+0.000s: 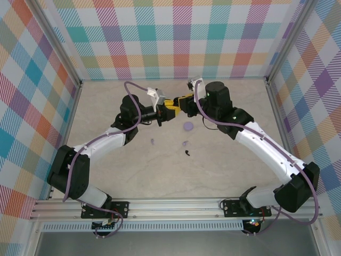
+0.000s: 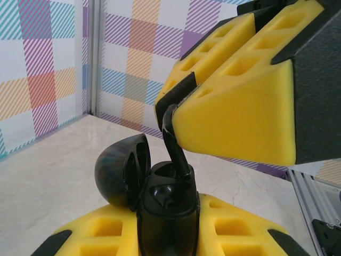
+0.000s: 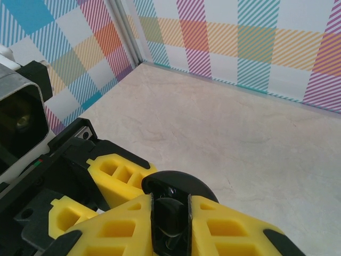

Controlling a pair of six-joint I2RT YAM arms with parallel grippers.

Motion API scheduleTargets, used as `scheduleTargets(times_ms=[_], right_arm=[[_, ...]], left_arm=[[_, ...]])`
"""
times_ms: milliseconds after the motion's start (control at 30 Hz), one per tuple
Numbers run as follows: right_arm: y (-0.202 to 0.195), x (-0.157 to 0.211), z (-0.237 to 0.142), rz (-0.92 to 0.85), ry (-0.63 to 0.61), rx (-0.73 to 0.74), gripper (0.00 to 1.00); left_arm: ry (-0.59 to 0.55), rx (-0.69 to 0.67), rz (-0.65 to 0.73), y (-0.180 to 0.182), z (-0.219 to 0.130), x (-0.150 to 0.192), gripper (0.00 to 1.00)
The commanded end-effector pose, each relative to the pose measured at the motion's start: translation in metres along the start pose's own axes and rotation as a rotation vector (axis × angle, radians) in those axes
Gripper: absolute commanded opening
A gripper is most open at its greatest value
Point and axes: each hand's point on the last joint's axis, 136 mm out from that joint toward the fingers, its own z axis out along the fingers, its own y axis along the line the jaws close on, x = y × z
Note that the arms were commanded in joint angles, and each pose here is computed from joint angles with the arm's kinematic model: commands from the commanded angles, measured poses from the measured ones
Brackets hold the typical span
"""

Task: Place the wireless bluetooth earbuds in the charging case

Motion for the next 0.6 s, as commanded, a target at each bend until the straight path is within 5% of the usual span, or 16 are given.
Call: scheduleTargets(times_ms=[0,333,567], right_arm=[[0.008,-0.013,-0.014,-0.016,-0.062,-0.024,0.20],[0.012,-0.023,-0.026,-0.097,-0.121,-0.029,0.20],[0.019,-0.029,-0.028,-0.146,-0.175,-0.065,0.20]], left_arm=[[-0.047,0.019,0.086,-0.010,0.000,-0.021,0.16],[0.047,-0.090,0.132,0.017,0.009,-0.016,0.15],[-0.009,-0.060,0.224,0.010,0.008,-0.023,0.16]])
